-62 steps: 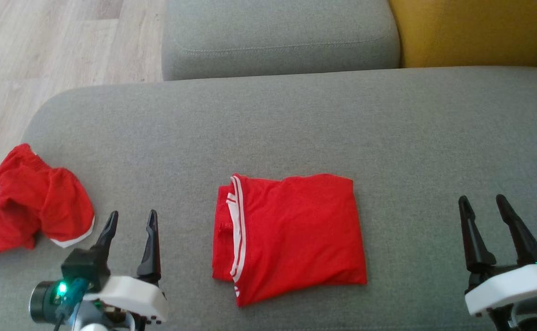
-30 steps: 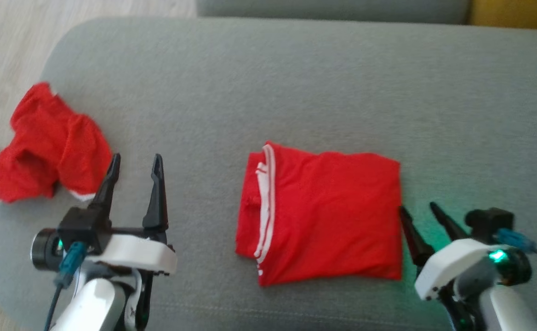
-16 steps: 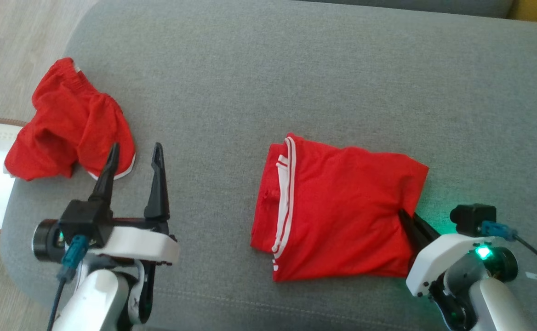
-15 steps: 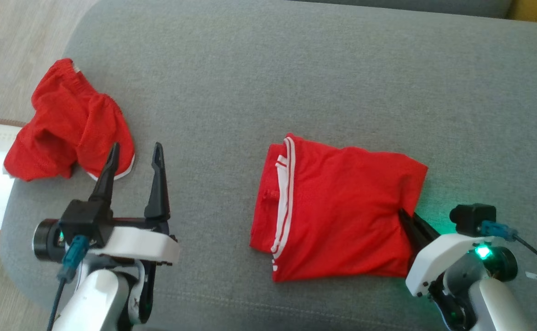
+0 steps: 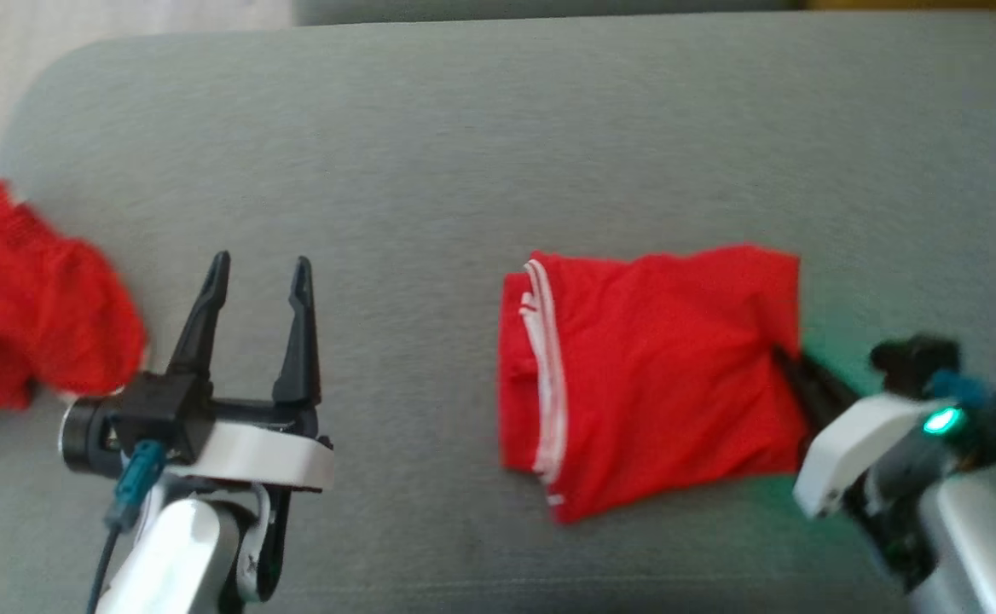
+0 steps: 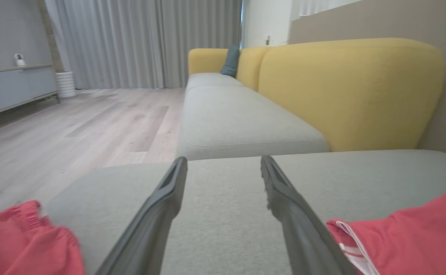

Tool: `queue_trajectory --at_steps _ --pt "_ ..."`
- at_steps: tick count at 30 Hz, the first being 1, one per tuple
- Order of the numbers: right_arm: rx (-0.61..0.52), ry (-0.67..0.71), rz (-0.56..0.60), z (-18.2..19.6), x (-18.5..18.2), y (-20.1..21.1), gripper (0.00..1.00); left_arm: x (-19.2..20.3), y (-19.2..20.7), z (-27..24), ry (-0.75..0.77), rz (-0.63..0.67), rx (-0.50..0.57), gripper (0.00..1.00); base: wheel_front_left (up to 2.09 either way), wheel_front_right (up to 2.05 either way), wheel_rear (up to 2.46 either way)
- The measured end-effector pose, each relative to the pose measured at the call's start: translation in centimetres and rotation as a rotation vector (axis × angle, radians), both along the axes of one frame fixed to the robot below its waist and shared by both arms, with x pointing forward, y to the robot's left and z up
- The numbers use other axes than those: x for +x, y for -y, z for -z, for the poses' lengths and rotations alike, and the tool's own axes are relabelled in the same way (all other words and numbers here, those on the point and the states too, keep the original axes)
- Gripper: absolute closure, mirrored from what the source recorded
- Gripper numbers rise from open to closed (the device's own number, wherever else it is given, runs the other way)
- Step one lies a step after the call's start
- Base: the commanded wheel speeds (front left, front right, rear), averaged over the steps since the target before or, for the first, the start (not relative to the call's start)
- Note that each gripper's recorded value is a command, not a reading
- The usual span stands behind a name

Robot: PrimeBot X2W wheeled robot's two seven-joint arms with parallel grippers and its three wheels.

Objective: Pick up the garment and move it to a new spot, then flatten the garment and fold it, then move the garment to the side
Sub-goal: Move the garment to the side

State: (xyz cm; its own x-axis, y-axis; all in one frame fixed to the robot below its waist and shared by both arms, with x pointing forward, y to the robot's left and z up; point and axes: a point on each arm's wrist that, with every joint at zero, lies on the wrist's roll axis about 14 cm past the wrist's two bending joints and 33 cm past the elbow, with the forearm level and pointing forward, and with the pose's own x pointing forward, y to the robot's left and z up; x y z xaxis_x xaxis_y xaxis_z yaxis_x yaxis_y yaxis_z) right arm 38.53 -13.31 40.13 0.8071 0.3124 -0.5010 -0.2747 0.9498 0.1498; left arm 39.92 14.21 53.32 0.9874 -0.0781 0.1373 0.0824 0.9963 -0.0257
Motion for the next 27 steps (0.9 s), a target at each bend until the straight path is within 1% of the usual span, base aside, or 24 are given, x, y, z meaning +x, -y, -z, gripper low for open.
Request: queue_trajectory --at_steps 4,9,12,16,20,22,23,27 --pt "-0.106 0.077 0.07 -2.5 1.9 5.6 1.0 0.9 3.8 0.4 -0.006 0.119 -0.019 0.0 0.0 0.0 0.0" --pt "-0.233 0.178 0.221 -7.3 4.3 14.4 1.0 2.8 8.1 -0.3 0.027 0.249 -0.043 0.0 0.0 0.0 0.0" --pt "-0.295 0.198 0.294 -9.0 4.7 18.4 1.0 3.9 10.5 -0.8 0.052 0.313 -0.061 0.0 0.0 0.0 0.0" --pt "-0.338 0.187 0.351 -9.4 4.9 21.4 1.0 5.1 12.3 -0.4 0.053 0.365 -0.075 0.0 0.0 0.0 0.0" --pt "-0.378 0.142 0.412 -8.6 5.2 24.1 1.0 6.0 14.1 0.4 0.05 0.418 -0.084 0.0 0.0 0.0 0.0" --pt "-0.401 0.121 0.443 -8.2 5.2 25.5 1.0 6.5 14.7 0.6 0.055 0.43 -0.09 0.0 0.0 0.0 0.0" --pt "-0.401 0.121 0.443 -8.2 5.2 25.5 1.0 6.5 14.7 0.6 0.055 0.43 -0.09 0.0 0.0 0.0 0.0" --pt "-0.464 0.083 0.487 -7.3 5.7 27.8 1.0 8.0 15.2 1.0 0.065 0.441 -0.098 0.0 0.0 0.0 0.0"
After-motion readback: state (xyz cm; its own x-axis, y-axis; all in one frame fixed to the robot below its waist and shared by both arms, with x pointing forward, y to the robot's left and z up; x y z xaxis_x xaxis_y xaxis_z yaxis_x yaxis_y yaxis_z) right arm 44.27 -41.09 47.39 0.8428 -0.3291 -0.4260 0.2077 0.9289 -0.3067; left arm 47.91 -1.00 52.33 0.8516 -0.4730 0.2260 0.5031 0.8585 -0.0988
